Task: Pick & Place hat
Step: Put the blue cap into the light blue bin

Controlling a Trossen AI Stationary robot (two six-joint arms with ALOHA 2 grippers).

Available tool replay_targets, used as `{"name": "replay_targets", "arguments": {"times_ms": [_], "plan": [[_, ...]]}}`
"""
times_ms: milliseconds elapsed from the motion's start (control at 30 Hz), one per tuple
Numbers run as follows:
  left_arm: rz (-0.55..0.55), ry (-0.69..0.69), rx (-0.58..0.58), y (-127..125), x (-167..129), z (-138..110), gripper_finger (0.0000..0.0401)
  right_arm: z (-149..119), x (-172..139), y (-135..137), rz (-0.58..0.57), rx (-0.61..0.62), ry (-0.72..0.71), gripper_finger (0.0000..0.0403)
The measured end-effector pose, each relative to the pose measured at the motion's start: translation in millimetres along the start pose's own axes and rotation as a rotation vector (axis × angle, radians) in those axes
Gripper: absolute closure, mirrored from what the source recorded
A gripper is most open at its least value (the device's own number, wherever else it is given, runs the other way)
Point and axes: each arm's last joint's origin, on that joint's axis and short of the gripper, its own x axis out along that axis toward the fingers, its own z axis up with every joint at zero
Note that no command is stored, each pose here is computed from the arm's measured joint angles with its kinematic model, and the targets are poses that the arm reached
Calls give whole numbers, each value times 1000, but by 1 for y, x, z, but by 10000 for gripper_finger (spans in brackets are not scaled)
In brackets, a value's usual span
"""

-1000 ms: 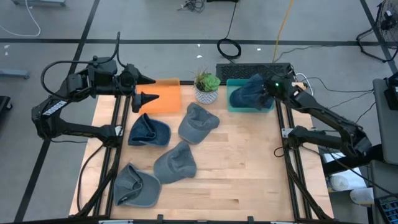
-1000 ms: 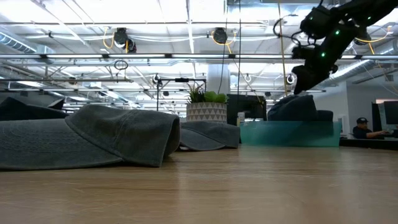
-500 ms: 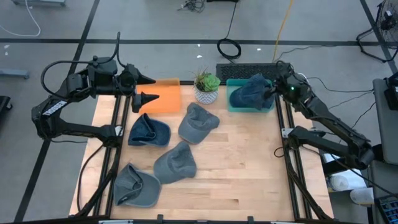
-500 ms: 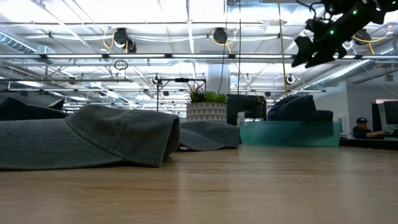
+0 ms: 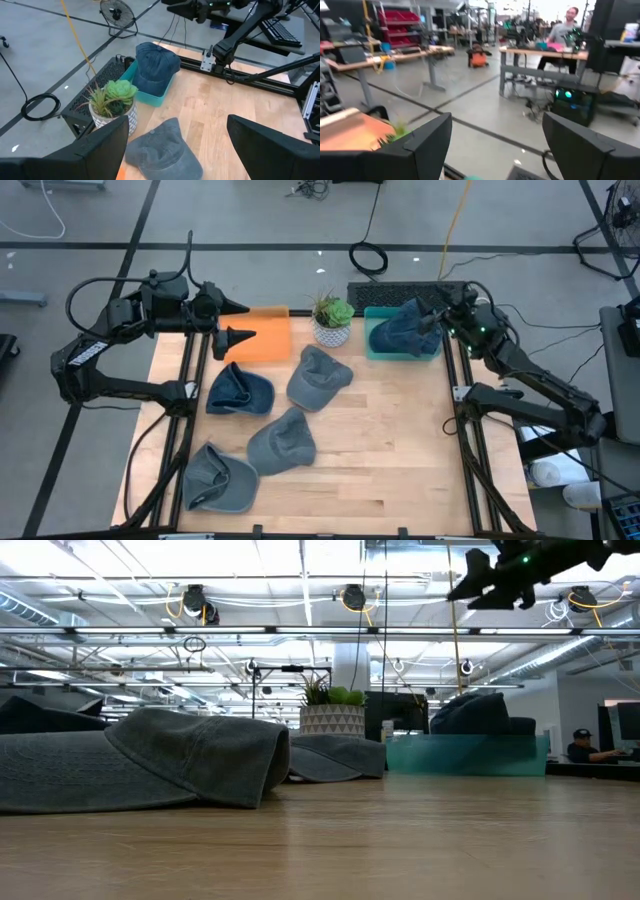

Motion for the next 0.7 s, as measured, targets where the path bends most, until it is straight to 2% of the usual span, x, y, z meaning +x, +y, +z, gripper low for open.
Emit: {"name": "replay_targets", "arguments": {"times_ms": [233,333,433,700], "plan": [[0,0,4,0,0,0,54,4,-2,8,61,0,-43,104],[1,0,6,0,0,0,54,6,-3,15,173,5,-57,111],[1,0,6,0,0,0,54,10,-1,23,253,65,-50,120],[1,0,6,0,0,0,54,51,2,51,404,77,-105,137]]}}
